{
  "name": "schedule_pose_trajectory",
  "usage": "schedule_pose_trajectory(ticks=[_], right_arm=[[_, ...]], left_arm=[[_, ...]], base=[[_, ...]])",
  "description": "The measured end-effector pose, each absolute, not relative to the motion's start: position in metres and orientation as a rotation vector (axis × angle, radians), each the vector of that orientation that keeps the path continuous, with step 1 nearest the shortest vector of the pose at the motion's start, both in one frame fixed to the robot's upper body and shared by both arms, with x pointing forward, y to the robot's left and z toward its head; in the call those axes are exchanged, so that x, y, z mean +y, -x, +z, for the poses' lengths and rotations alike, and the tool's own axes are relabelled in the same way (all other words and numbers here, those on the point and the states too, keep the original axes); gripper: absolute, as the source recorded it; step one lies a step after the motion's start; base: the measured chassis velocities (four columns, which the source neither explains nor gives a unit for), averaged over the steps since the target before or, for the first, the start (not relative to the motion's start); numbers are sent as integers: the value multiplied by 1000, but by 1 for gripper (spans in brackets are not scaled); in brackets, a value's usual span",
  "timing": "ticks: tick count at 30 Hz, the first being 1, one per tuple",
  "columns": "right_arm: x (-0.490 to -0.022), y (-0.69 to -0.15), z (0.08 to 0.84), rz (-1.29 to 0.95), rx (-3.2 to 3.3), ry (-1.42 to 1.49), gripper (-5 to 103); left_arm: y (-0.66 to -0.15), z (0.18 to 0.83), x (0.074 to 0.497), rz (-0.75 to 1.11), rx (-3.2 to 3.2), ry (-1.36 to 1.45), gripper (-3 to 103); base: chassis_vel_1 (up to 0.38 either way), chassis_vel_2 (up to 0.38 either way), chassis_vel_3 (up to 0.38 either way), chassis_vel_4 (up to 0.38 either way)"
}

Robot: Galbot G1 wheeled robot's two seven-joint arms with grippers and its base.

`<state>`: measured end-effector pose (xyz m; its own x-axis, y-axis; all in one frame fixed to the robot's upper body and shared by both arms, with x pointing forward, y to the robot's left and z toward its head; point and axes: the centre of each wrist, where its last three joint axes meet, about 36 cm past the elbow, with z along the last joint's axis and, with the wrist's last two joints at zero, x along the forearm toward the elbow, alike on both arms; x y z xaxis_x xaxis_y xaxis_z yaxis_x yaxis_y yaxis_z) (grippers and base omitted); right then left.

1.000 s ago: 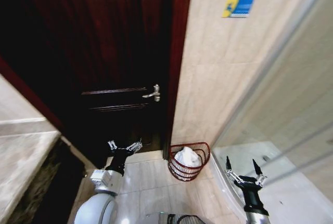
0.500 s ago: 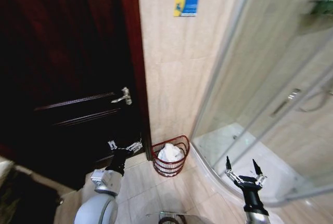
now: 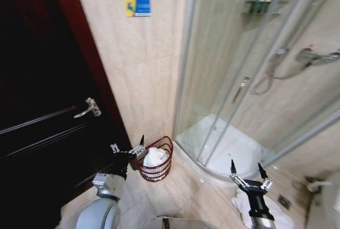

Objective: Discard the used towel into the hamper.

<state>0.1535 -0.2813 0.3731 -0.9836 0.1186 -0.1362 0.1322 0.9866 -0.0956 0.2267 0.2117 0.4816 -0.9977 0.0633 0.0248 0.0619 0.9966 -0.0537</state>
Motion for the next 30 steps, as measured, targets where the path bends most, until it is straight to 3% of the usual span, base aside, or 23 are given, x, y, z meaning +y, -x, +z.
schedule_pose_trajectory(ticks=[30], right_arm=[[-281, -153, 373, -157, 3001, -190, 100]], left_arm=[[-227, 482, 212, 82, -3112, 98, 100]], base=[[-125, -124, -119, -124]])
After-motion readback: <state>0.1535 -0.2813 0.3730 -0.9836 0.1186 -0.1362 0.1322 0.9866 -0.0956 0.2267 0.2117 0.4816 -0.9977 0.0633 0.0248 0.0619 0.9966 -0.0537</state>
